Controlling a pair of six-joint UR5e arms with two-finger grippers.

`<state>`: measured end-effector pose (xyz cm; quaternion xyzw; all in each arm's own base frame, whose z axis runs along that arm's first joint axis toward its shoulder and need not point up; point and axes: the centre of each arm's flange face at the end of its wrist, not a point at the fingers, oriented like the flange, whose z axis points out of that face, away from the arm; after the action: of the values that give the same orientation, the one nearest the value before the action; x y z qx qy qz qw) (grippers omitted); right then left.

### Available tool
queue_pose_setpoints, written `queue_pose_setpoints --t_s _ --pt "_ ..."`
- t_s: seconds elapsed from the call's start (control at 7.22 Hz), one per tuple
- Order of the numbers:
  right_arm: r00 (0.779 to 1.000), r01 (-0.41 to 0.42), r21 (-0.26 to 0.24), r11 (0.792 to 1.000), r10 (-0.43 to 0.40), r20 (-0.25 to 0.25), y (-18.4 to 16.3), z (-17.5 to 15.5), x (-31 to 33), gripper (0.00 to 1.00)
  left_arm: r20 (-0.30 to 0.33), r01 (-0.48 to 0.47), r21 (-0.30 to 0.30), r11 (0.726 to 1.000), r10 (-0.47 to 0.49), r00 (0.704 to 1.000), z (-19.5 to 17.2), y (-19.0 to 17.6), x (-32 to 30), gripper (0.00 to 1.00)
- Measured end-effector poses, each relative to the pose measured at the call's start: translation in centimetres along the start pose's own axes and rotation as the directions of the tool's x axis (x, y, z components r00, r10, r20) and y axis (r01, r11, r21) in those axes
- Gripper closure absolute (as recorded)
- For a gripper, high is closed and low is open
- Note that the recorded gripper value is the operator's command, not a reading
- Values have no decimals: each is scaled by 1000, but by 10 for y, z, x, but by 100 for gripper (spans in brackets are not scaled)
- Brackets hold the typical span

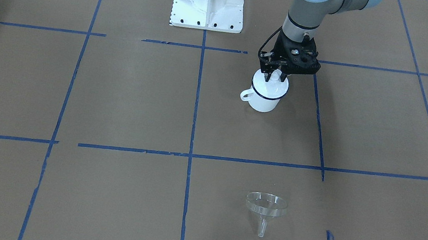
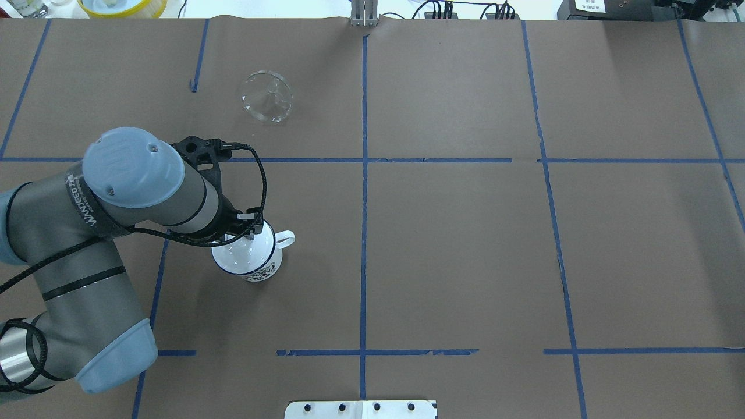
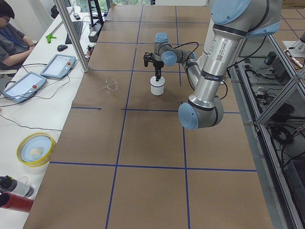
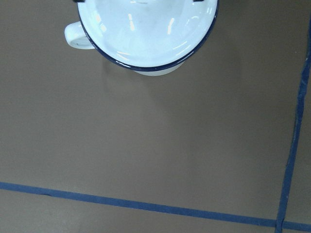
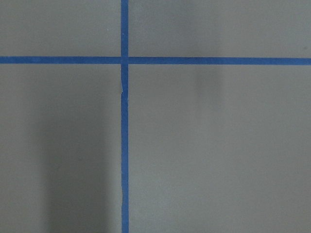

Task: Place funnel on cup
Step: 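Reach the left gripper to the white lid on the mug and grasp it, then lift the white lid off the mug and set it on the table beside it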

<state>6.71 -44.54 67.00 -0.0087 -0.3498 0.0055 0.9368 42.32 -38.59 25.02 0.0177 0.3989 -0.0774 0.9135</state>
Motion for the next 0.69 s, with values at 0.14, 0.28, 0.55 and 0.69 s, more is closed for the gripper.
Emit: queue_pose_setpoints --t_s 0.14,0.28,0.55,0.69 --pt "1000 0 0 1000 0 0 0 0 0 0 3 0 -2 1000 0 1000 -1 1 0 100" --pt "1000 0 0 1000 0 0 0 0 0 0 -4 -4 -1 1000 4 1000 -5 2 0 100" --pt "1000 0 0 1000 0 0 0 0 0 0 -54 -15 21 1000 16 998 -38 5 2 100" --pt "1000 0 0 1000 0 0 0 0 0 0 -81 -24 45 999 27 996 -66 2 -3 100"
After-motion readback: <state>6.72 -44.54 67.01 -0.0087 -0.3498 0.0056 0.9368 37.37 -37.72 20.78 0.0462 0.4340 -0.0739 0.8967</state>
